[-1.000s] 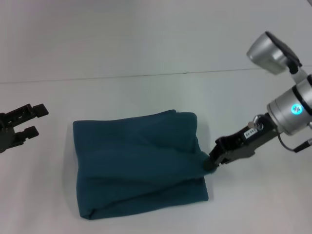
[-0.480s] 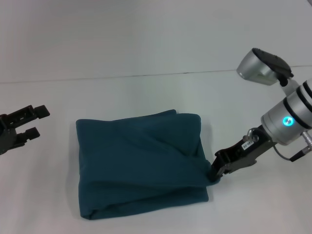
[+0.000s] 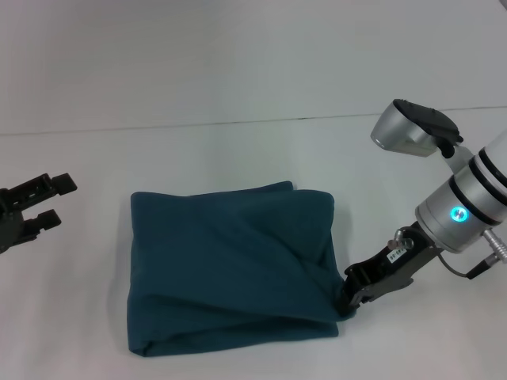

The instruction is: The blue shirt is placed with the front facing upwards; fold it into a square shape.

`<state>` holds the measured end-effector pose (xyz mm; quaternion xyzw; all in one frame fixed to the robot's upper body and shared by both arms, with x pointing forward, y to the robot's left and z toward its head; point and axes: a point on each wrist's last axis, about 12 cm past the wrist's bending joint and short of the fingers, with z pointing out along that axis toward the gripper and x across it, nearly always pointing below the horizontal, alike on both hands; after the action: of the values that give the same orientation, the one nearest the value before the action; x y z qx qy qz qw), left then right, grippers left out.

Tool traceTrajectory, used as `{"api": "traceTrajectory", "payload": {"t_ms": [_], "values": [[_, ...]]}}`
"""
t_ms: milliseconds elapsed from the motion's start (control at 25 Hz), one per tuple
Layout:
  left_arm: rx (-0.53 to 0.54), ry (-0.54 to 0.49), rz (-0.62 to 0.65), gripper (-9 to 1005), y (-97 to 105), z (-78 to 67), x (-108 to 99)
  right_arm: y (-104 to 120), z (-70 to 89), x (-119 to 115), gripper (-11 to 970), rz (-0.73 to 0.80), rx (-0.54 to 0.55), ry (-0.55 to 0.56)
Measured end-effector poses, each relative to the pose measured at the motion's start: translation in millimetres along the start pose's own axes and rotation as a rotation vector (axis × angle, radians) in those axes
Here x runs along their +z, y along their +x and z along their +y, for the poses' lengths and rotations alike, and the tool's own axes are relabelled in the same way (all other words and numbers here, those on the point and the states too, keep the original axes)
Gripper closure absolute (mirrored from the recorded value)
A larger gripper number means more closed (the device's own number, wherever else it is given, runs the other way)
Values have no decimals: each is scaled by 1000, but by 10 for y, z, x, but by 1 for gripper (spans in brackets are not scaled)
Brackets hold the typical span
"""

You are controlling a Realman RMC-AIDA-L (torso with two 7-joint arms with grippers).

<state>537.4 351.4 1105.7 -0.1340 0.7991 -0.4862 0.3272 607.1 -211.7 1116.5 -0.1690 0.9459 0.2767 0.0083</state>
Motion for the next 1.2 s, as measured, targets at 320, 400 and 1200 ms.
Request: {"api": "traceTrajectory", "payload": {"t_ms": [320, 400, 1200], "values": [[-1, 5, 2, 60, 1, -3, 19, 36, -45, -59, 905, 13, 7, 0], [0, 5, 2, 60, -1, -4, 19, 39, -72, -90, 882, 9, 9, 7], [-3, -3, -8, 60, -9, 12, 6, -17, 109, -352, 500, -127, -36, -192]]}}
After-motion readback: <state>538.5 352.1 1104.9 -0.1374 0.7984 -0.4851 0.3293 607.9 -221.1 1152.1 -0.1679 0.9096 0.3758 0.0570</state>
